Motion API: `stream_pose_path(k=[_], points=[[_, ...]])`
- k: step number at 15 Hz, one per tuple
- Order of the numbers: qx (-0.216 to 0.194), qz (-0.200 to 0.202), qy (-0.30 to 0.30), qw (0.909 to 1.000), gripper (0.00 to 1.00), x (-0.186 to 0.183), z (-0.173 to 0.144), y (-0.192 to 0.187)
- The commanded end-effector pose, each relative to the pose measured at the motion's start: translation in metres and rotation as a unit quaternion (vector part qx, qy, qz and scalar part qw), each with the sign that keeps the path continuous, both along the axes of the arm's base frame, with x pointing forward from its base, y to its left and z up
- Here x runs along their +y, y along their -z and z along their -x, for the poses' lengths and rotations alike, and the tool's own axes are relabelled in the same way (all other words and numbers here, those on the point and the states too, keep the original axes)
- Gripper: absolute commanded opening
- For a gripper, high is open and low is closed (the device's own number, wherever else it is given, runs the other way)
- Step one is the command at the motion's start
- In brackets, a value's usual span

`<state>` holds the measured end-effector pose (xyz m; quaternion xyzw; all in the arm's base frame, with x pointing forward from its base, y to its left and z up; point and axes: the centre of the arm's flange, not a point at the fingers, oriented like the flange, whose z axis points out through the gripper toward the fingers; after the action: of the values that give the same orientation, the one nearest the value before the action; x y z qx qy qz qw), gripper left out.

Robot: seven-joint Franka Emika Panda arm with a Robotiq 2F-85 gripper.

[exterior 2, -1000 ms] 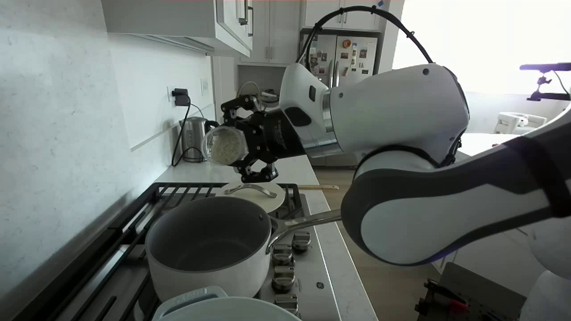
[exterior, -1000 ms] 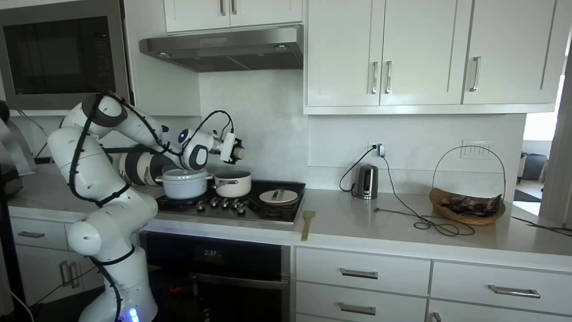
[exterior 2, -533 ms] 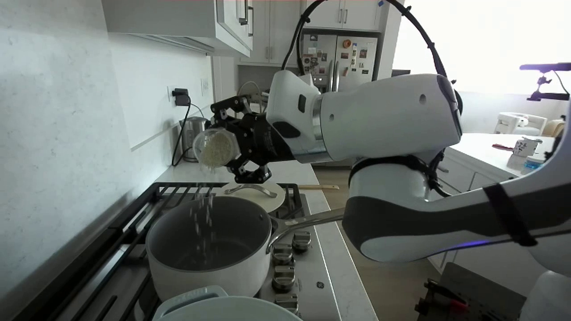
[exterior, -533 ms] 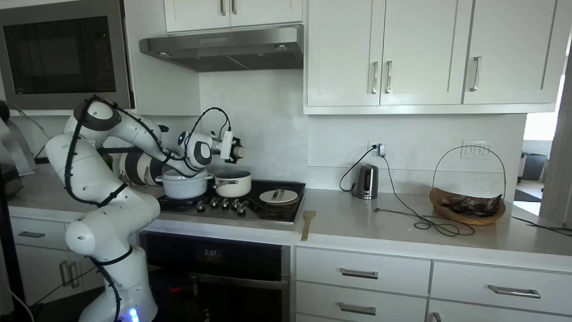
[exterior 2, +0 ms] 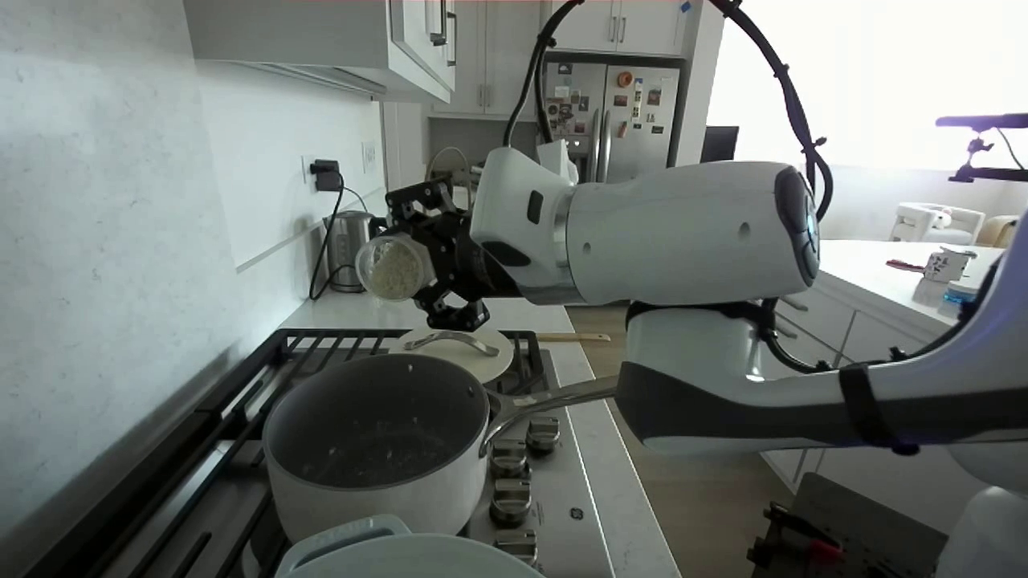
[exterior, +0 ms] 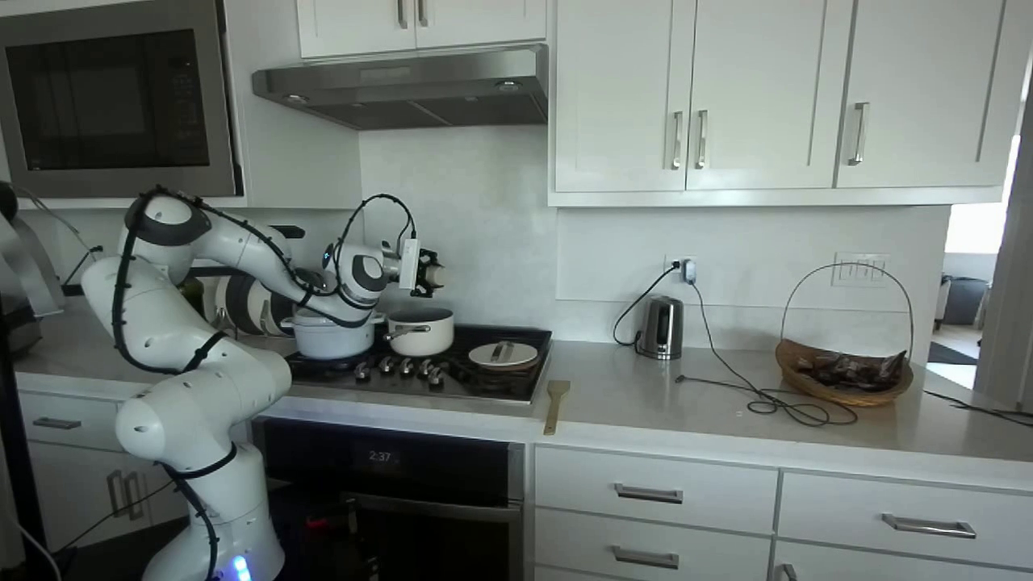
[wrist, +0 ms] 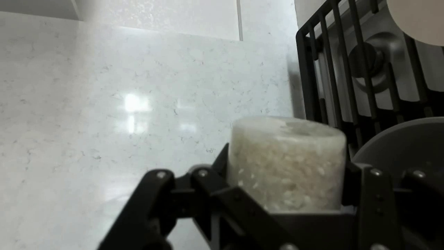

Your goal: Empty the cup into the pot

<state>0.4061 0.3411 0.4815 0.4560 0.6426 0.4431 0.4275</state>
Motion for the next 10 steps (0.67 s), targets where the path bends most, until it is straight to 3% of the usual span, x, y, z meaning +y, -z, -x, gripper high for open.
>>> stream_pose_path(k=[1, 10], points=[[-0.032, 0.012, 0.008, 0.9994, 0.32, -0.028, -0.012, 0.034], [-0.048, 0.045, 0.024, 0.9976, 0.32, -0.032, -0.019, 0.046]])
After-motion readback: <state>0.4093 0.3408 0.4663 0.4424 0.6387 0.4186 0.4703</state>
